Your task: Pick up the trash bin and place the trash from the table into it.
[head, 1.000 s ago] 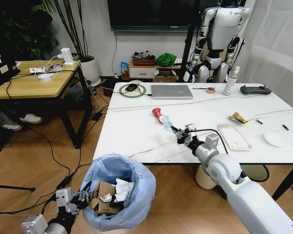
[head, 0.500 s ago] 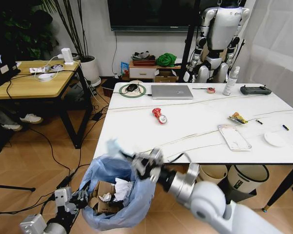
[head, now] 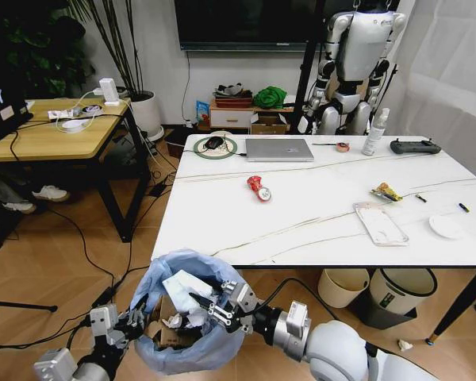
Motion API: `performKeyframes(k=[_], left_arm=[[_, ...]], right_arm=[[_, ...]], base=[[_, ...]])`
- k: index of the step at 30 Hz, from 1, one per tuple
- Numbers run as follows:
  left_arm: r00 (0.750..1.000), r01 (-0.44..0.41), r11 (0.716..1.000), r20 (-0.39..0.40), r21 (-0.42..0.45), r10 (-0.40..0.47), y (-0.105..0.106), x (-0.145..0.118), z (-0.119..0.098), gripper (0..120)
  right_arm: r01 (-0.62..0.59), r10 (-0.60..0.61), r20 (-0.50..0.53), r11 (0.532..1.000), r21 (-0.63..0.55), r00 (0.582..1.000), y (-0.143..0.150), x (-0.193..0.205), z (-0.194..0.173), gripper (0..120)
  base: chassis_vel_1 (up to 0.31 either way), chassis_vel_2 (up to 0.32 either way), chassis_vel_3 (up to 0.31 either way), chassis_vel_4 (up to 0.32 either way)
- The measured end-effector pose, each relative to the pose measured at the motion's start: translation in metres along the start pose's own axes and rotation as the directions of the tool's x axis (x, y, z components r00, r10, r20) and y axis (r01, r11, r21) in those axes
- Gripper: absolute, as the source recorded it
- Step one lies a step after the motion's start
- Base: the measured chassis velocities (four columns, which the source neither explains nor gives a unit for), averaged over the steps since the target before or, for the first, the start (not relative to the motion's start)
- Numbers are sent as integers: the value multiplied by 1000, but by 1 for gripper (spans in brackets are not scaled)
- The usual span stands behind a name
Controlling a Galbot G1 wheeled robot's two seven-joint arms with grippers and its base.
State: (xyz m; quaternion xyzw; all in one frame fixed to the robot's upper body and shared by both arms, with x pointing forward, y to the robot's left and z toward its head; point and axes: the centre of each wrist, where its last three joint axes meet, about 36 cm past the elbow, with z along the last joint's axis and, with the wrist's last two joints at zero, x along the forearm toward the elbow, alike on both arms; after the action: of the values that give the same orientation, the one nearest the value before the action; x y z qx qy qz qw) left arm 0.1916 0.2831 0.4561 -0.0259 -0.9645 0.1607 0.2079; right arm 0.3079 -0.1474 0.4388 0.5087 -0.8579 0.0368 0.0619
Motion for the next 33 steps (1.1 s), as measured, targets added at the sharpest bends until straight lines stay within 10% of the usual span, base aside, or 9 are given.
performKeyframes(k=[12, 33], left_arm=[[1000, 4, 1000, -8, 3, -4, 1, 0, 3, 0], [1000, 20, 1000, -8, -1, -20, 1, 4, 5, 0]], right_arm=[[-110, 120, 173, 992, -66, 978, -29, -12, -36, 97], [-523, 528, -70, 798, -299, 846, -245, -76, -46, 100]], base=[[0, 0, 0, 0], [0, 0, 0, 0]])
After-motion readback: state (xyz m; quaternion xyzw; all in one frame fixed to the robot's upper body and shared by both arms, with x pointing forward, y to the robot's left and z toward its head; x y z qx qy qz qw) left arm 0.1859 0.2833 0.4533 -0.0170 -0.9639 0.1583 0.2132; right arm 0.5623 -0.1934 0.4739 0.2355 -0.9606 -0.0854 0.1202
